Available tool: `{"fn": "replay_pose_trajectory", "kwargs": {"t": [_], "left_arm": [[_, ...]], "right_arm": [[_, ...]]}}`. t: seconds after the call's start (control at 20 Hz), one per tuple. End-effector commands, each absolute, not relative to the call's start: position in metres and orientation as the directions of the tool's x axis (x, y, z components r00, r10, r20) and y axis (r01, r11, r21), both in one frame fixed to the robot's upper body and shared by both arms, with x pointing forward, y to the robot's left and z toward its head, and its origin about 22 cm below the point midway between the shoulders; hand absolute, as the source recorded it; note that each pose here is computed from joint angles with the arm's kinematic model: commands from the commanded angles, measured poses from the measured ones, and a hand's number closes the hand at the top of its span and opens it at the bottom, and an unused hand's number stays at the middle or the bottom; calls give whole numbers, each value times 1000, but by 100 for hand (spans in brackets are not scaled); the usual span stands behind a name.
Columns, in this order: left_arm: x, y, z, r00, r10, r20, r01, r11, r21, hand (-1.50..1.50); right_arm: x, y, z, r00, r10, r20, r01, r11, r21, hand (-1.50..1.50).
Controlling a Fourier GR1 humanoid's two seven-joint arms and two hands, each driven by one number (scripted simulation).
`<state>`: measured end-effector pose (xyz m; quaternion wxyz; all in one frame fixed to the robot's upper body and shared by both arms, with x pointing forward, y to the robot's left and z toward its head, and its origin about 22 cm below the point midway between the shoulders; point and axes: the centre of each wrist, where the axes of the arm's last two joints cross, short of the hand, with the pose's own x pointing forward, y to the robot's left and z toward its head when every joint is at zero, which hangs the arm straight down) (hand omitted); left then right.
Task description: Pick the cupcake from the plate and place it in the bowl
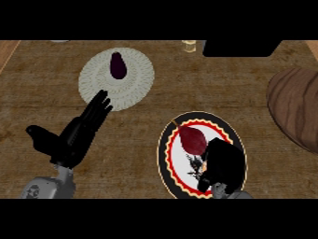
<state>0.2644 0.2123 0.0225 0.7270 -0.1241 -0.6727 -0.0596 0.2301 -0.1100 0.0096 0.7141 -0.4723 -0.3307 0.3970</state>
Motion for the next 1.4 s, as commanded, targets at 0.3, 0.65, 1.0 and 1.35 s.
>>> {"fn": "replay_pose_trajectory", "kwargs": {"t": [0.3,0.65,1.0,1.35], "left_arm": [[248,206,18,75,64,995,245,966,-81,0],[266,205,26,99,94,991,245,963,-116,0],[272,211,25,95,82,992,224,969,-101,0],[253,219,16,83,72,994,249,964,-91,0]], "right_arm": [[205,-171,20,228,973,43,-316,116,-942,150],[184,-184,77,246,956,161,-83,186,-979,150],[156,-173,165,259,946,195,159,157,-975,150],[151,-193,214,297,929,221,244,150,-958,150]]}}
